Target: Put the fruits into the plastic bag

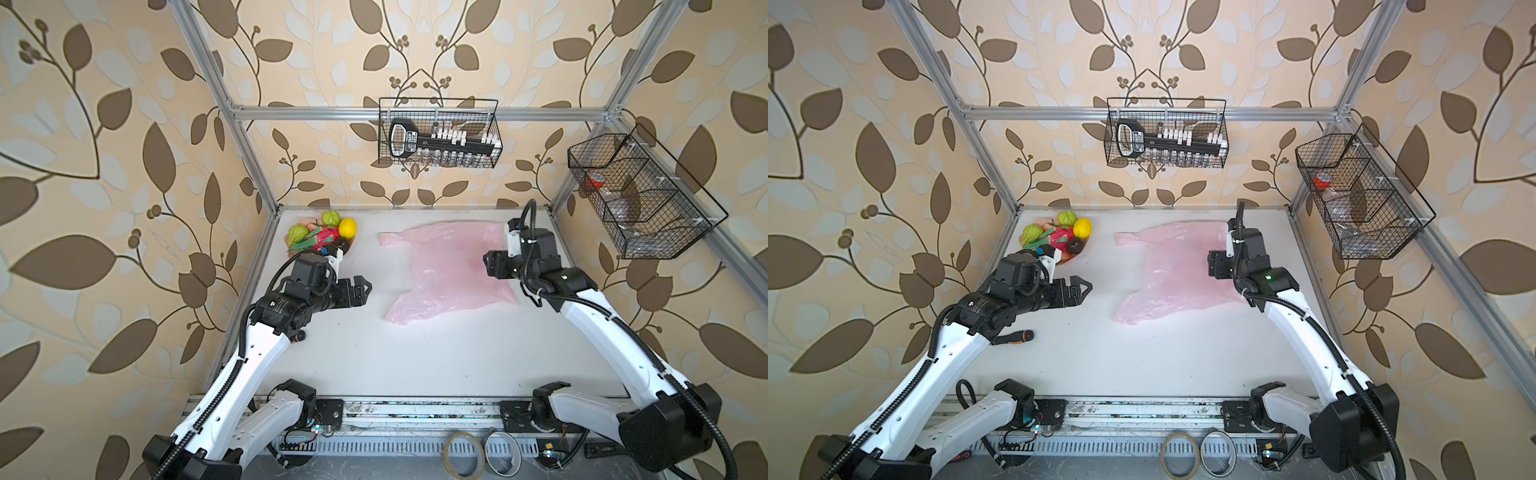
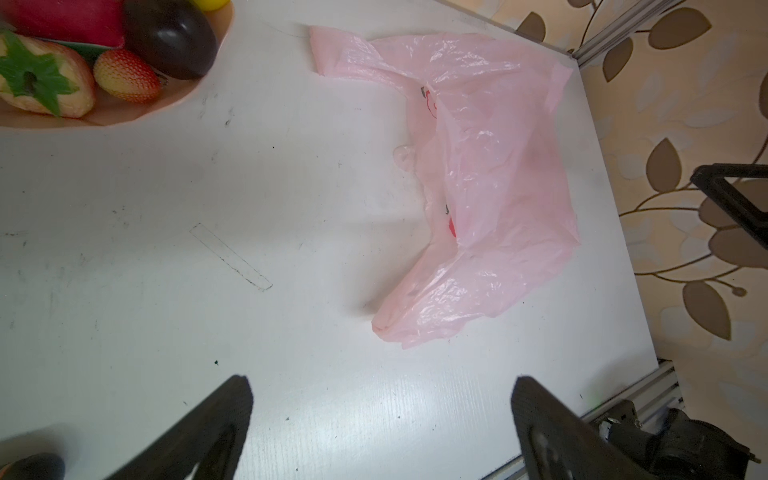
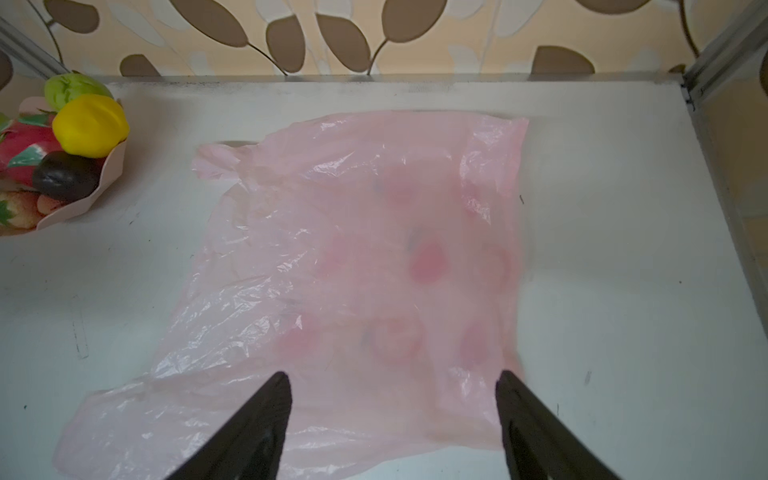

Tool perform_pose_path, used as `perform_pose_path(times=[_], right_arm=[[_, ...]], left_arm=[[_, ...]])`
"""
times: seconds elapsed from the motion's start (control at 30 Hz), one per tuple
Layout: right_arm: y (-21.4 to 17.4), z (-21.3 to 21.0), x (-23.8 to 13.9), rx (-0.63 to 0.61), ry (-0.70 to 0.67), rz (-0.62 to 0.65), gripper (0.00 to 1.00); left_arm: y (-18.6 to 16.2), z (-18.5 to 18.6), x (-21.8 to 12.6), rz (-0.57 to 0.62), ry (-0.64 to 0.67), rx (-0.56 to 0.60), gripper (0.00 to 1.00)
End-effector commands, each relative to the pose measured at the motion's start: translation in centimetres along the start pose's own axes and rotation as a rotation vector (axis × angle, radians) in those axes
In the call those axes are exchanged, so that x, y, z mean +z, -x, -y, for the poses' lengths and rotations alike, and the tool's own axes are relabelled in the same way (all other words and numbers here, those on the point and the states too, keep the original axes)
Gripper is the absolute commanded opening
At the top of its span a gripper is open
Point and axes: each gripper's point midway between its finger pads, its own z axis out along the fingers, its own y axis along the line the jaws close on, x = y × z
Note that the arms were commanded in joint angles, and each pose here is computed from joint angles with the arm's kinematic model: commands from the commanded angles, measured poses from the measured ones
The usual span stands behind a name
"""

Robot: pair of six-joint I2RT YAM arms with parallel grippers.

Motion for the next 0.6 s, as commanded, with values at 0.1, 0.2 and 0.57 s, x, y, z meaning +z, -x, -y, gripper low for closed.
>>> perform_pose_path(times=[0.1, 0.2, 0.57], right_arm=[[-0.2, -8.0, 0.1, -0.05, -0.108, -0.066, 0.82], [-1.0, -11.3, 1.5, -0.121, -0.144, -0.101, 0.82], [-4.9, -18.0, 6.9, -0.256, -0.23, -0.164, 0.86]], left_arm=[[1.1, -0.5, -2.7, 0.083, 0.054, -0.006, 0.99], [0.9, -0.9, -2.9, 0.086, 0.068, -0.011, 0.99], [0.4, -1.4, -4.3, 0.115, 0.092, -0.031, 0.99]])
